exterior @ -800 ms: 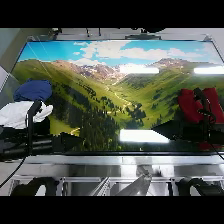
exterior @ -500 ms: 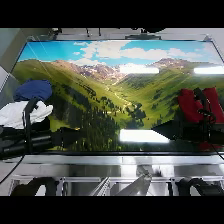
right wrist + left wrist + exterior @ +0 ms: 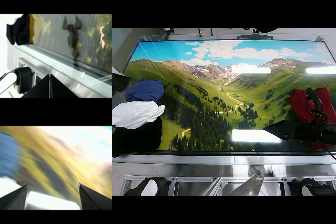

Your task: Fold the shirts.

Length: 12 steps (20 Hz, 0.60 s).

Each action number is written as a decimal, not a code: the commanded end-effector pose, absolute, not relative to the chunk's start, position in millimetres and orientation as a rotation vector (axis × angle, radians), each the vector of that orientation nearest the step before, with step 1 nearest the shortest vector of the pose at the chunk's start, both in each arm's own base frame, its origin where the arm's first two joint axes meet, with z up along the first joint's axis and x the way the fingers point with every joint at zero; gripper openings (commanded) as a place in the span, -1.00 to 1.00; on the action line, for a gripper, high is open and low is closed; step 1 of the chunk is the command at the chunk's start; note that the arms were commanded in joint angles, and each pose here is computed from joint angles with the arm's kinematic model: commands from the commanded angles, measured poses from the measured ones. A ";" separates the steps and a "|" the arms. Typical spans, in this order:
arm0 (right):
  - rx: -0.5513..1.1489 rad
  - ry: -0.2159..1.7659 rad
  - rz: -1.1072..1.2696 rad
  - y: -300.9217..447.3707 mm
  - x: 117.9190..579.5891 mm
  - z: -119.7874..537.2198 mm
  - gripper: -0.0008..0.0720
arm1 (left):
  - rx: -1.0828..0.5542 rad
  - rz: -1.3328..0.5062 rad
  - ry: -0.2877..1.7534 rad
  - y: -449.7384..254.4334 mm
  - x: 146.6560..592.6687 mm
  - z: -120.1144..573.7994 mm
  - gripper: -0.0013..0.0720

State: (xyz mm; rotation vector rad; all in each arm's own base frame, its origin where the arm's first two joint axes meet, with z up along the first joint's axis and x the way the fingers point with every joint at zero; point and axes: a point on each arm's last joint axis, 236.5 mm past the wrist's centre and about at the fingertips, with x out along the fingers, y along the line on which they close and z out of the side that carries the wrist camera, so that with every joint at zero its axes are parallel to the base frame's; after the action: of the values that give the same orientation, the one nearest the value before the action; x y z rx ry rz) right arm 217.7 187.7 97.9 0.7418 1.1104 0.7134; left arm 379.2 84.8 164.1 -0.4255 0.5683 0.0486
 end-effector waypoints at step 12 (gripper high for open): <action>0.767 0.985 0.623 176.2 251.6 102.7 -0.93 | -0.509 0.069 1.130 187.7 500.8 -84.8 1.00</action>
State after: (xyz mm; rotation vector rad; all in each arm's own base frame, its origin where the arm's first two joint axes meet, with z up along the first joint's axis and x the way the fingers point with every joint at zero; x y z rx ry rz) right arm 237.6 181.5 100.2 0.7568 1.0384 0.6609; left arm 513.2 191.4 -40.6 -0.5000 0.9600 0.0793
